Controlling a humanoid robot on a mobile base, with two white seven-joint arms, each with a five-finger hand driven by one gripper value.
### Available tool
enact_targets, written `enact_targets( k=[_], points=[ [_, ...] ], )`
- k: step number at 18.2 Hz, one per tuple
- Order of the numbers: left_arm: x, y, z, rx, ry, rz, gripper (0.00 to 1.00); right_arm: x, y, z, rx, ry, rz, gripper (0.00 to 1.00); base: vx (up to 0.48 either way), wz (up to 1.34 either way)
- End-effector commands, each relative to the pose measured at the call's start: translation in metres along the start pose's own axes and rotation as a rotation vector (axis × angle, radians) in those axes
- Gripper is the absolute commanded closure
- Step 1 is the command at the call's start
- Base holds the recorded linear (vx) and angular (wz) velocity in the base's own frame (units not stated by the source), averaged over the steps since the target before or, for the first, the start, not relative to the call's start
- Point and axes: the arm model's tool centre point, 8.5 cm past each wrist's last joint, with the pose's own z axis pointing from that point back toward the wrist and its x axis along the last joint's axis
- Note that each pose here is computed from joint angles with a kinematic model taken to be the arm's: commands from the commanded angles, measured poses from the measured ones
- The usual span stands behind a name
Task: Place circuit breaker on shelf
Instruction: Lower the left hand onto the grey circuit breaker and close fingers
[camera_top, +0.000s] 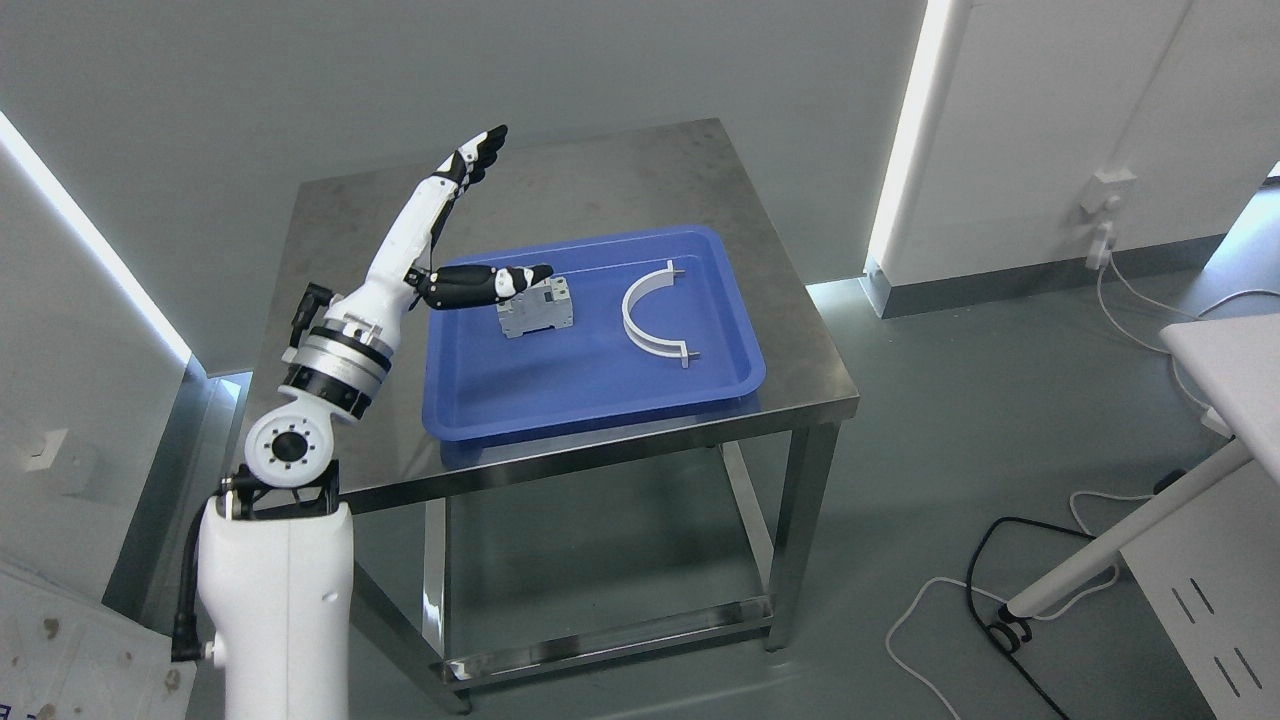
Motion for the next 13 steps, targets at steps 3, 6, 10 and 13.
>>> enact_targets(
  k=[3, 6, 10, 13],
  points=[
    [-0.047, -0.042, -0.055, -0.381, 0.393, -0.256, 0.07, -0.001, -0.012, 0.000, -0.018, -0.064, 0.000, 0.00, 0.000, 0.00],
    [-0.055, -0.038, -0.049, -0.412, 0.425, -0.265, 0.11, -0.001, -0.012, 0.000, -0.018, -0.064, 0.002, 0.00, 0.000, 0.00],
    [-0.062, -0.027, -0.052, -0.404, 0.471, -0.315, 0.14, 0.000, -0.012, 0.000, -0.018, -0.065, 0.000, 0.00, 0.000, 0.00],
    [-0.065, -0.024, -0.051, -0.405, 0.489, -0.331, 0.17, -0.001, -0.012, 0.000, -0.018, -0.064, 0.002, 0.00, 0.000, 0.00]
  ],
)
